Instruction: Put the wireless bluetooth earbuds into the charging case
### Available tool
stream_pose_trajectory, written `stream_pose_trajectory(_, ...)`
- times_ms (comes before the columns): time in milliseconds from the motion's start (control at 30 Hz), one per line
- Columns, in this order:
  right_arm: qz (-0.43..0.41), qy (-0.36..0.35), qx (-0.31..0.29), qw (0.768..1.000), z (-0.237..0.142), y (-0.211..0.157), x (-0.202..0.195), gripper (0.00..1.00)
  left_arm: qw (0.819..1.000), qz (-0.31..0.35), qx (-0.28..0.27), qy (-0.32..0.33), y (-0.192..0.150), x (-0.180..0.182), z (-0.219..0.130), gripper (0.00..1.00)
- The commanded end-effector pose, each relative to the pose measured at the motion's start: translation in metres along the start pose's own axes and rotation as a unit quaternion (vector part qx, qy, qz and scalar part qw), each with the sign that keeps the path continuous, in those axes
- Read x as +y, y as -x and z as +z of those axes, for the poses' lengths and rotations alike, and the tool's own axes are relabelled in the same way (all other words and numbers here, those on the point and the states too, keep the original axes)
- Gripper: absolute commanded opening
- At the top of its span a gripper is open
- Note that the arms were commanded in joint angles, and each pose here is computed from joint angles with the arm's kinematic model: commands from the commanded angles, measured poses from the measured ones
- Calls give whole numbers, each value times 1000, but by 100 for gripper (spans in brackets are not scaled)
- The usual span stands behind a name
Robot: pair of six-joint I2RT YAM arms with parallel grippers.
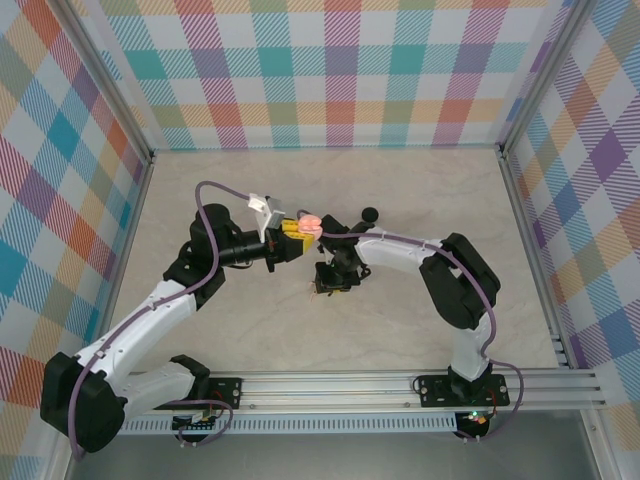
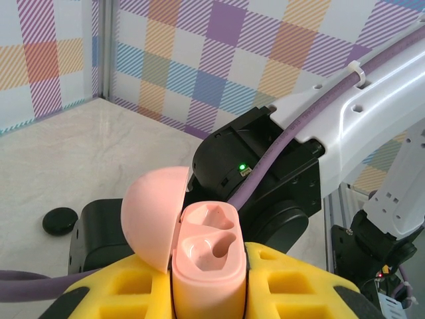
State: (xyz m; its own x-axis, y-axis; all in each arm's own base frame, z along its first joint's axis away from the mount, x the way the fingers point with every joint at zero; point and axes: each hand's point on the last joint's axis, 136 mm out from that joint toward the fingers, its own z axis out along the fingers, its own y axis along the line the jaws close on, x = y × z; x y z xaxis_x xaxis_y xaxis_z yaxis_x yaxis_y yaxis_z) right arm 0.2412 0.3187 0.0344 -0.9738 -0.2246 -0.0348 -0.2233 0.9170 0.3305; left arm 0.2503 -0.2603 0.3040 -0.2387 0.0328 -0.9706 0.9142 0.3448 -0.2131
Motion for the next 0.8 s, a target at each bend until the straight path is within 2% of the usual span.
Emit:
stream_pose_trajectory(0,-17,9,-3,1000,-9,0,13,29,1000,2,-6,10,0,2,-7,18)
stream_pose_trajectory(167,-24,28,-7,999,-11,4,22,31,1000,4,-8,10,2,0,-9,18)
stream_pose_trajectory(400,-48,12,-14,999,-8,19,24,36,1000,9,-12,8,5,-4,-12,18)
stream_pose_trajectory(767,-83,1,5,997,6,32,30,46,1000,12,-15,7,8,-8,-16,18)
